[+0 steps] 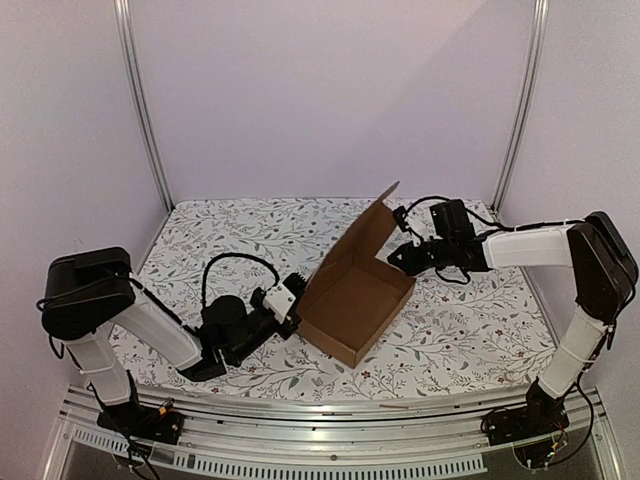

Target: Fold the paper box

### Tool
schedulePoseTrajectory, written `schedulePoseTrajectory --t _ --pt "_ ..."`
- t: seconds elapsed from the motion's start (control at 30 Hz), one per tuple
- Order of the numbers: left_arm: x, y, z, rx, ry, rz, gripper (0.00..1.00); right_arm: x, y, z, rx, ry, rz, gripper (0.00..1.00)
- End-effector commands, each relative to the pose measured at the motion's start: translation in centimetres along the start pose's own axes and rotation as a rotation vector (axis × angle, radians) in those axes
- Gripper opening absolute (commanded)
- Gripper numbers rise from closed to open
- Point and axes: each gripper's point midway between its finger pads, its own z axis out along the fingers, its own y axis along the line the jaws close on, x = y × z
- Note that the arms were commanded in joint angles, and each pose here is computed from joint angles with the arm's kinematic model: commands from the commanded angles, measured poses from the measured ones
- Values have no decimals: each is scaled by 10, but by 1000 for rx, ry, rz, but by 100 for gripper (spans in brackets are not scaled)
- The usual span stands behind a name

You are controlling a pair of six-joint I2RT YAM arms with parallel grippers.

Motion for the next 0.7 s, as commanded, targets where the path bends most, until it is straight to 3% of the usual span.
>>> schedulePoseTrajectory --t 0.0,0.17,0.3,0.43,0.67 --pt "13 12 -8 -54 54 76 0 63 10 -20 -70 285 61 14" --pt "14 6 -12 2 53 83 0 68 -8 -63 -90 359 36 25" --pt "16 2 -14 36 62 93 0 54 -39 -100 -60 317 48 32" --pt "16 -3 -14 71 74 110 0 10 -62 -123 -66 223 57 36" --pt "8 4 -12 92 67 87 0 -65 -53 -128 -143 139 -74 50"
